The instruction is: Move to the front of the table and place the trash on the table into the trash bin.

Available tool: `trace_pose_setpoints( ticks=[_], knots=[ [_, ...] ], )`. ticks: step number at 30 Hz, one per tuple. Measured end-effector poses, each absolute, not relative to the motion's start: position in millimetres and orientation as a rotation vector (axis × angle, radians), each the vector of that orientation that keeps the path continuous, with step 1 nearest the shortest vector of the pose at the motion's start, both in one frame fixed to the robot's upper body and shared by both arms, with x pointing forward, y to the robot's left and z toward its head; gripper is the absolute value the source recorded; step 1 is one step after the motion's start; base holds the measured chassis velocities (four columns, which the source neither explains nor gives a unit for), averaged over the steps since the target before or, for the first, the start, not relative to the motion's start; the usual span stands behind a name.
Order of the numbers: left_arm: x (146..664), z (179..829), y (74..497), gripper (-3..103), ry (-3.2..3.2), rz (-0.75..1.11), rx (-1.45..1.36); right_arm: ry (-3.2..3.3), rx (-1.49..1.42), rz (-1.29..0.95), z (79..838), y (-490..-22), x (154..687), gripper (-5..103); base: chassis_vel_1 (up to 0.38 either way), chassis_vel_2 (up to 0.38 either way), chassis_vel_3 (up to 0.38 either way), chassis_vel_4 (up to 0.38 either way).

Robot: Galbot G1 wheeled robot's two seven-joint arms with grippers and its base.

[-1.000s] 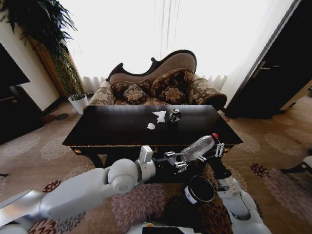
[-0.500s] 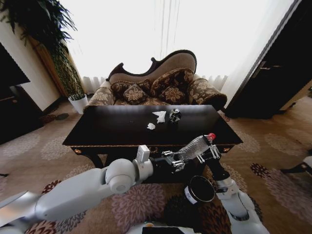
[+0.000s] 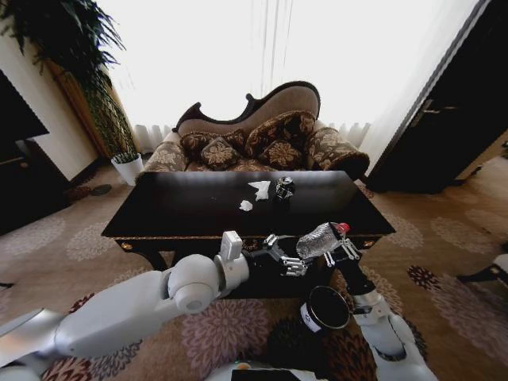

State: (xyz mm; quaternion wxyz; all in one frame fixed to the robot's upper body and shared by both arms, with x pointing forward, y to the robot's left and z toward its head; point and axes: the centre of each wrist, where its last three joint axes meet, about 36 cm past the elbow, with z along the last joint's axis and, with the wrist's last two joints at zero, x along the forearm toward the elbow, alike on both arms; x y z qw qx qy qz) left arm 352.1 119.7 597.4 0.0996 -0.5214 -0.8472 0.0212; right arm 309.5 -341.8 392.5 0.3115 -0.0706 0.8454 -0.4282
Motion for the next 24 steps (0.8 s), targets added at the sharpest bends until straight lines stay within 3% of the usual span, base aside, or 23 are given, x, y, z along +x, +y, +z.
trace_pose_setpoints(
  ticks=[7,14,22,24],
  knots=[
    [358,599,142,100,-2.663,0.058,-1.436,2.246,-0.190,-1.116,389,-340,309,27,0.000,0.000,0.000,0.000],
    [361,619,203,100,-2.898,0.043,-1.219,2.263,-0.201,-1.100,383,-337,309,27,0.000,0.000,0.000,0.000],
    [342,612,234,100,-3.000,-0.049,-1.087,2.284,-0.207,-1.060,382,-333,310,27,0.000,0.000,0.000,0.000],
    [334,604,251,100,-3.089,-0.144,-0.967,2.326,-0.211,-1.021,375,-331,306,27,0.000,0.000,0.000,0.000]
  ],
)
